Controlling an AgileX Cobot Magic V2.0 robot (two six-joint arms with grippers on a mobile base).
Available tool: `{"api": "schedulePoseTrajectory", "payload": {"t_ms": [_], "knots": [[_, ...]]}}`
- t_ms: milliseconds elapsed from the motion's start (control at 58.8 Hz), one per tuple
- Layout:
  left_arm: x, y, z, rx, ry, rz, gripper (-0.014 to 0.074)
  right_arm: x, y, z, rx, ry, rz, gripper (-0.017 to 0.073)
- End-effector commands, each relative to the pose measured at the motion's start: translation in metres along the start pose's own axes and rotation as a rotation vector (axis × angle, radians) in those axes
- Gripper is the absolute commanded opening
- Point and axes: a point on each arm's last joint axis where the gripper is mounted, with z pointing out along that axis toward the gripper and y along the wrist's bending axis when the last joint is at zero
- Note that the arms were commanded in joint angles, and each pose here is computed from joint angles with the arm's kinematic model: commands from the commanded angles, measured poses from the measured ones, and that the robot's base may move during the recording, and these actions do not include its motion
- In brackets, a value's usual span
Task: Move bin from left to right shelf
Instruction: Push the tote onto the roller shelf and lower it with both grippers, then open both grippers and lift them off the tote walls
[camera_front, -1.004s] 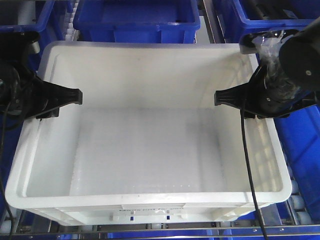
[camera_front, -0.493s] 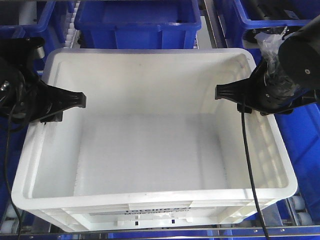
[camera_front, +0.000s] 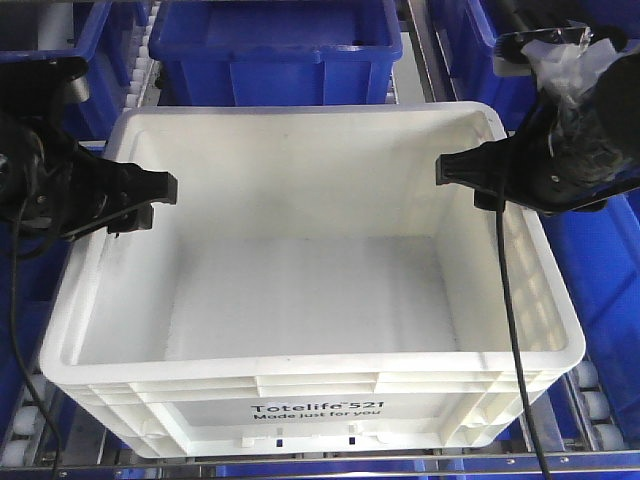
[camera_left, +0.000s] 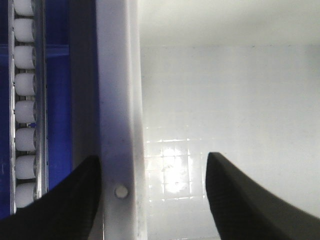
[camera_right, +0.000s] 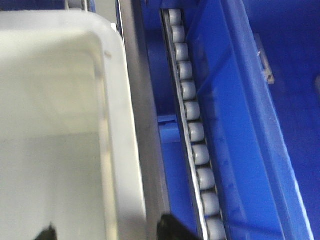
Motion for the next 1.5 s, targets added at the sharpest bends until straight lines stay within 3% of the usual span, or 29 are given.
{"api": "schedulePoseTrajectory", "payload": {"t_ms": [0,102,340,630,766,936,1208,1225,1242,1259,1480], "knots": [[-0.008,-0.001,-0.029,0.058,-0.134,0.017,0.044,-0.011,-0.006,-0.03,-0.044,-0.135,-0.031,0.0406],[-0.005,0.002,-0.037,0.064,-0.157,0.057,0.044,-0.01,-0.009,-0.04,-0.059,-0.157,-0.064,0.0406],[0.024,0.018,-0.046,0.109,-0.257,0.086,0.044,-0.002,-0.016,-0.058,-0.107,-0.253,-0.131,0.0406],[0.047,0.03,-0.051,0.13,-0.293,0.091,0.044,0.041,-0.028,-0.051,-0.183,-0.344,-0.156,0.0405],[0.056,0.034,-0.053,0.139,-0.309,0.097,0.044,0.061,-0.034,-0.044,-0.191,-0.36,-0.202,0.0405],[0.073,0.044,-0.066,0.176,-0.4,0.153,0.044,0.089,-0.046,-0.058,-0.26,-0.502,-0.218,0.0405],[0.111,0.059,-0.103,0.317,-0.59,0.232,0.044,0.134,-0.079,-0.1,-0.313,-0.715,-0.205,0.0405],[0.115,0.06,-0.104,0.334,-0.6,0.23,0.044,0.137,-0.081,-0.103,-0.318,-0.731,-0.209,0.0405],[0.135,0.065,-0.112,0.412,-0.653,0.256,0.044,0.16,-0.092,-0.117,-0.358,-0.811,-0.232,0.0405],[0.138,0.066,-0.112,0.422,-0.657,0.263,0.044,0.163,-0.093,-0.118,-0.365,-0.818,-0.233,0.0405],[0.186,0.084,-0.113,0.508,-0.793,0.326,0.0439,0.219,-0.111,-0.123,-0.462,-0.933,-0.251,0.0405]]}}
